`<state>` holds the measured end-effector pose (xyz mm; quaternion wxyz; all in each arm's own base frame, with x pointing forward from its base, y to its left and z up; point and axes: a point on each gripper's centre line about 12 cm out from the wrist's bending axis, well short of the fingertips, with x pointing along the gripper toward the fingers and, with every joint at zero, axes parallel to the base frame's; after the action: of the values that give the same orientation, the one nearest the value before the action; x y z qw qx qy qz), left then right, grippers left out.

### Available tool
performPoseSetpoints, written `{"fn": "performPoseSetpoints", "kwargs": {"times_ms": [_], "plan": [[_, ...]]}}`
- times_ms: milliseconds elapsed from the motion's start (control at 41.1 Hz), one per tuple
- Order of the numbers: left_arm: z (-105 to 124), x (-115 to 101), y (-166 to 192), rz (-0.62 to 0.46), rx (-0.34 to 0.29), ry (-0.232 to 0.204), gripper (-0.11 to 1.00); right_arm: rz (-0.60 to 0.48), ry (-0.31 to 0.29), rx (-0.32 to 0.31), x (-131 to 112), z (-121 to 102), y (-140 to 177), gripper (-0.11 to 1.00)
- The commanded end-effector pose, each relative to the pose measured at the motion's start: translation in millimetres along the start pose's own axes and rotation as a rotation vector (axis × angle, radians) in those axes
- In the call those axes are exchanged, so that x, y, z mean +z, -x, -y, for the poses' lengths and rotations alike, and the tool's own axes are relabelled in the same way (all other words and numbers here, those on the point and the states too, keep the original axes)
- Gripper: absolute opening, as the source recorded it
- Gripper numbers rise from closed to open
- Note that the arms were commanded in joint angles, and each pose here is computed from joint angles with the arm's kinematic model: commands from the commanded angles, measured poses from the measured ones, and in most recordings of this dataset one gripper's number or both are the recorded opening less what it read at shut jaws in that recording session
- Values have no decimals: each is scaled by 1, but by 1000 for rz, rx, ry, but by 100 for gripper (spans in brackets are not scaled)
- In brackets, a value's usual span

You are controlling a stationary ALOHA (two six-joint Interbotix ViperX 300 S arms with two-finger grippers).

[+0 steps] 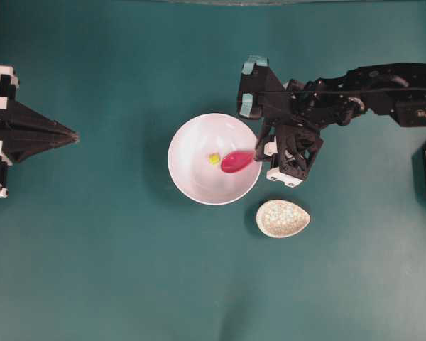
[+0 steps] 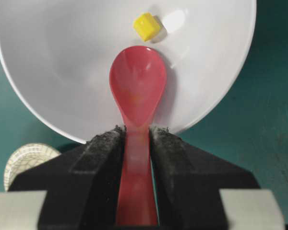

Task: Scoop the yellow hexagonal prism block from the bowl with a spoon using the right arm.
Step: 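Push the spoon bowl under the yellow block inside the white bowl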

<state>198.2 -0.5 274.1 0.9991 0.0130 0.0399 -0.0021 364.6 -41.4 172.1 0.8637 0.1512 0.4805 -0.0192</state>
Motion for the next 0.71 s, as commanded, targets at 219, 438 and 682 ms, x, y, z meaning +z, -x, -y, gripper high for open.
{"fn": "performPoseSetpoints", "kwargs": {"times_ms": [219,438,682], "plan": [[0,13,-2,34,0,-3,1,64,4,-12,14,1,1,25],[0,13,-2,35,0,-3,1,88,4,-22,21,4,-3,25],[0,13,-2,34,0,-3,1,117,6,-31,29,5,-9,25]]}}
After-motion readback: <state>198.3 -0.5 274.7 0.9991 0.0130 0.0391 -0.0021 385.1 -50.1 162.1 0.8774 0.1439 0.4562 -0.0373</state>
